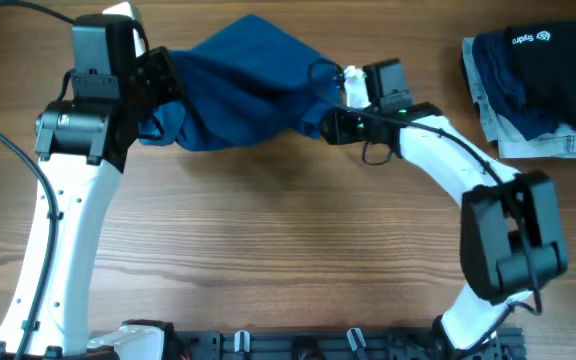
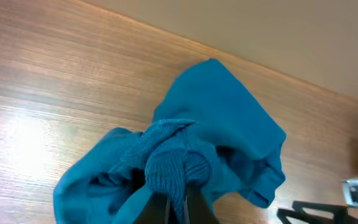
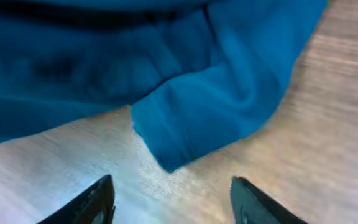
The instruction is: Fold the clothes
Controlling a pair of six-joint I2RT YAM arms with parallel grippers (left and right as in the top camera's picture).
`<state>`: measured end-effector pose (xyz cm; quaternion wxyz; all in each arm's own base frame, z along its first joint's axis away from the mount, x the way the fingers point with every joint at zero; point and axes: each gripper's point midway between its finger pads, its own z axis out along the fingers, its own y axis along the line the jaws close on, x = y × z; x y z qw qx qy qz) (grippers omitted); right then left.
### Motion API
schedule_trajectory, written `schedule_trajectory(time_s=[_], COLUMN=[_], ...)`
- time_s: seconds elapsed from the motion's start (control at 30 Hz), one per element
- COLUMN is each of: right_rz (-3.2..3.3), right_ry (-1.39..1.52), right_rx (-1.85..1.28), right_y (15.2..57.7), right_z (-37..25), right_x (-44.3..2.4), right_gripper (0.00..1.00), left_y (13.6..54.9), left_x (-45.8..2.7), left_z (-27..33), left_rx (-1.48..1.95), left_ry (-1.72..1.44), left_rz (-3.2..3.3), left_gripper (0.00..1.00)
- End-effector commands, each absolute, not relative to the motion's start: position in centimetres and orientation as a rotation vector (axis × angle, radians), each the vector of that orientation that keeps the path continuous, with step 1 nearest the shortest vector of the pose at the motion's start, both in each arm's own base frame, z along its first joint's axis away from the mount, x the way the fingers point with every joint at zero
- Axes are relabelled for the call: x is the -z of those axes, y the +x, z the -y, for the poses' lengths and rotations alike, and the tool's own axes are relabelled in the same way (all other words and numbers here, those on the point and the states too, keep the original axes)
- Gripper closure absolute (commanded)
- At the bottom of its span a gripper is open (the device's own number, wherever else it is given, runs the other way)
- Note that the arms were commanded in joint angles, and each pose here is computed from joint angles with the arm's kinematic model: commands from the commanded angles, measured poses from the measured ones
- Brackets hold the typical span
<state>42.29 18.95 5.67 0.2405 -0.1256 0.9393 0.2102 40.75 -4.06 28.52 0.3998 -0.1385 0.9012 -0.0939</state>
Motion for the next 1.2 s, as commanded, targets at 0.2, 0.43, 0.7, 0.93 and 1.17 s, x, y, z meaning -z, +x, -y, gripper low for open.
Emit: schedule_trajectory(time_s=[0.2,0.43,0.7,0.93,1.17], right_rz=[-2.563,-2.491,-2.401,-2.190,-2.199], right_ry=[-0.385,-0.288,-0.211,-0.161,-0.187], right_rx=[-0.413,-0.351,-0.331,-0.292,-0.424], right_y=[43.8,46.2,46.6,42.1,36.1], right_z=[-19.6,-19.2,-16.7,-9.8,-9.7], right_x=[-1.9,-1.7,-11.6,-28.2,-31.4], right_gripper=[0.47,0.89,0.96,0.96,0.96], left_y=[40.9,41.3,41.4,39.9,35.5], left_x=[-29.2,-28.2,-28.4,-34.1,-39.7], left_z=[3.4,3.4,1.7,-4.1,-2.9], left_rx=[0.202,0.196,0.123,0.075,0.145], left_ry=[-0.347,-0.350,-0.368,-0.503,-0.417], left_rz=[-2.257,-2.283,-2.270,-2.098,-1.973], left_gripper=[0.96,0.96,0.96,0.96,0.96])
